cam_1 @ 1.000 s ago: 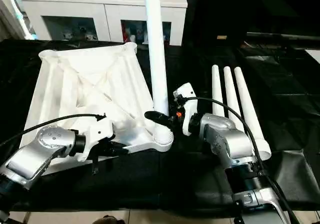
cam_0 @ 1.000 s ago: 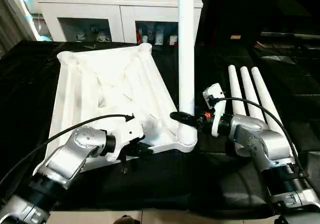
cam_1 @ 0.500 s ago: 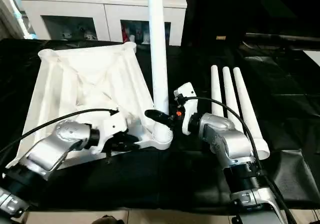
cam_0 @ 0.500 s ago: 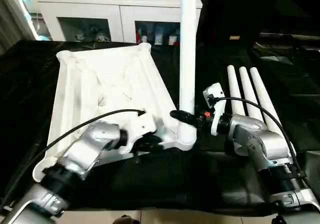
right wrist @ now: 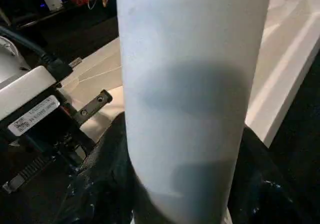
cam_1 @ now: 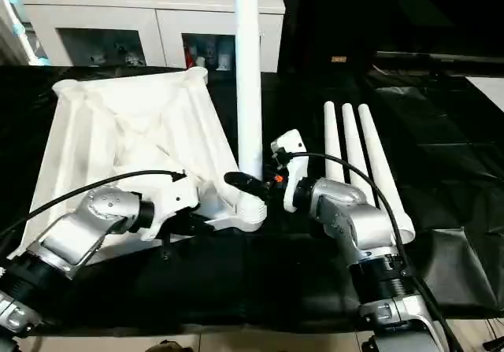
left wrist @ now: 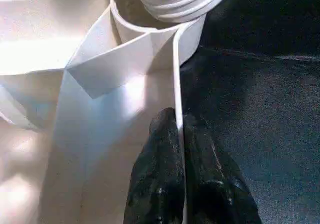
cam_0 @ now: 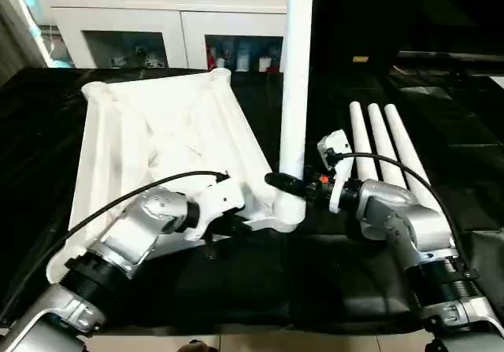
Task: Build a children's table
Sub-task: Insert table leg to table base
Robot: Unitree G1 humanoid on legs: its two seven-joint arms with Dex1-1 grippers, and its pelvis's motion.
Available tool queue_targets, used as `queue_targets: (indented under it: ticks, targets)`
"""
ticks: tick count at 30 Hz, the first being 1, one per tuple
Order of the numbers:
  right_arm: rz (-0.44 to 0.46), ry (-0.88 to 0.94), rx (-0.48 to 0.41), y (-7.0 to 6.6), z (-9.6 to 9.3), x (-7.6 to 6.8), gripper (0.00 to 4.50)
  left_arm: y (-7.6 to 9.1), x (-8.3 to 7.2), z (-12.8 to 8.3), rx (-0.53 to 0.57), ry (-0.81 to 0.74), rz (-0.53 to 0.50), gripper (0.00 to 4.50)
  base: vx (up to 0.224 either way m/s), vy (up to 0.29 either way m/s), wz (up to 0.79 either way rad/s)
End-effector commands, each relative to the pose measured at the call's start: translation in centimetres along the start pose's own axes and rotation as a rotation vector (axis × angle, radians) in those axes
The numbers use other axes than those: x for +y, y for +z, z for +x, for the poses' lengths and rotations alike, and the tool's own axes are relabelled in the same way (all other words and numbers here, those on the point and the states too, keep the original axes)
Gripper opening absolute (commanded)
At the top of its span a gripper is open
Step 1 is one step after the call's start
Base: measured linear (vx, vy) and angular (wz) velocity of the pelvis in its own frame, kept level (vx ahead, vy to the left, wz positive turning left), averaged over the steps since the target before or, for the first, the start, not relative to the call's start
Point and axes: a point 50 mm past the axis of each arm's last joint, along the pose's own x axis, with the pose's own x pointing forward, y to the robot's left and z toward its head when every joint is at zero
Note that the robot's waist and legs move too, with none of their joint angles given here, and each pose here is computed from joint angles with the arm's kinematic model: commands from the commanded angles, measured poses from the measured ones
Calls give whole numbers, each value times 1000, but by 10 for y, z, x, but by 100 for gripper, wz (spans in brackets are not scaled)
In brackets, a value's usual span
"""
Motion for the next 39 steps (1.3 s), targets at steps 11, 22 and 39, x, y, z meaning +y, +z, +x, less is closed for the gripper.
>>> queue_targets:
  ticks: [11,22,39]
  targets:
    - [-12,-21,13,0,-3,-3,185,-9,1,-9,-16,24,-49,46,0,0,0]
    - [-16,-27,7,2,-4,-5,185,-6,8,-15,13,46,9,73,0,0,0]
    - [-12,-38,-11,2,-1,-5,185,-11,7,-17,24,8,-14,0,0,0,0]
